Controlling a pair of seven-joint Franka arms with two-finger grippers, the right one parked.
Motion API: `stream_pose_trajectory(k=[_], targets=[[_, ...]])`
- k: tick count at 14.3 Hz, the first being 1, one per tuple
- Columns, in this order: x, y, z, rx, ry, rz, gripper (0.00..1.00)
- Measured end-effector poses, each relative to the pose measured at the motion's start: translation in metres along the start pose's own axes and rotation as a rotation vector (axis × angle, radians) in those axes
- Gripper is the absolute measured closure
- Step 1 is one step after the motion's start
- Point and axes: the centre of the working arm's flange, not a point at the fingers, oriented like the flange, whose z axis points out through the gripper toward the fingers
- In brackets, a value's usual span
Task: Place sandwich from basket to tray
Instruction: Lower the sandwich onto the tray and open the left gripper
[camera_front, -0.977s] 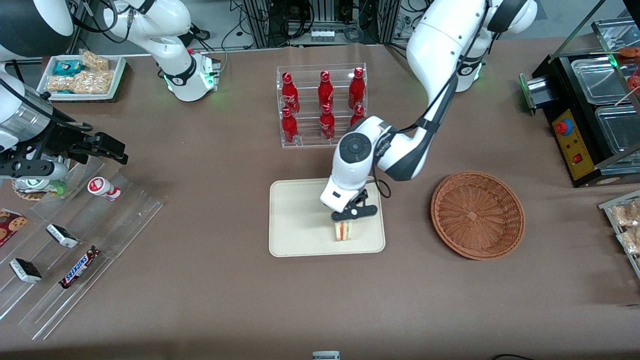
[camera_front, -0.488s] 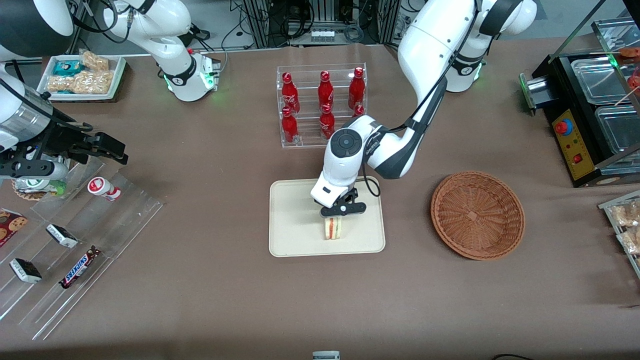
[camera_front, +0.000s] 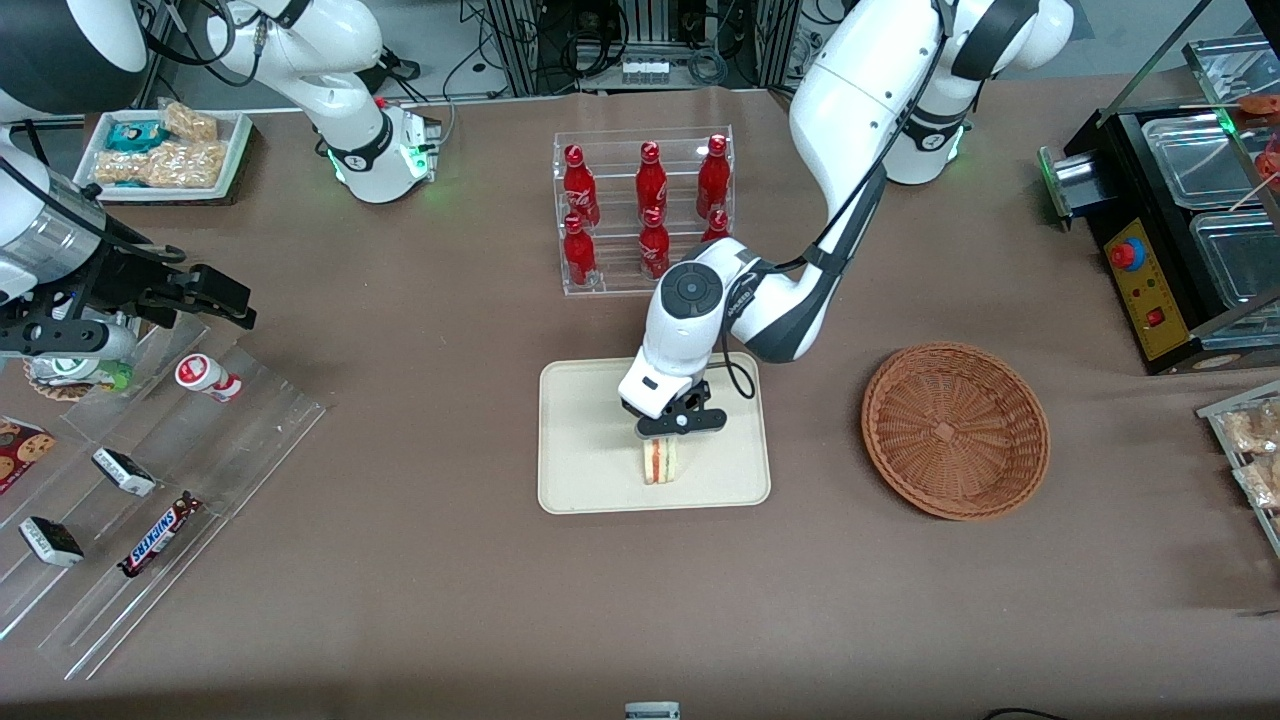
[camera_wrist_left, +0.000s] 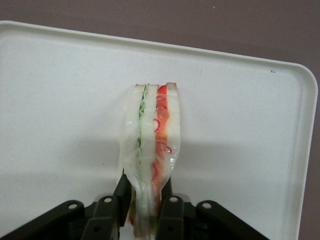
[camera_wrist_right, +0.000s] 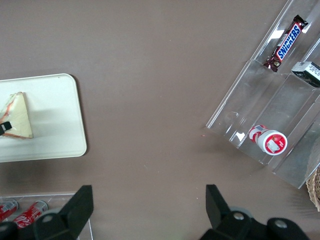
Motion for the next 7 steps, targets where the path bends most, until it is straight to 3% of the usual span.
stream_pose_trajectory(k=[3,6,7], targets=[[0.008,0.009,-0.025,-0.026,0.021,-0.004,0.33],[0.017,0.012,-0.085,-0.02,0.026,-0.01,0.04],[0.02,0.01,-0.107,-0.015,0.028,-0.015,0.0]])
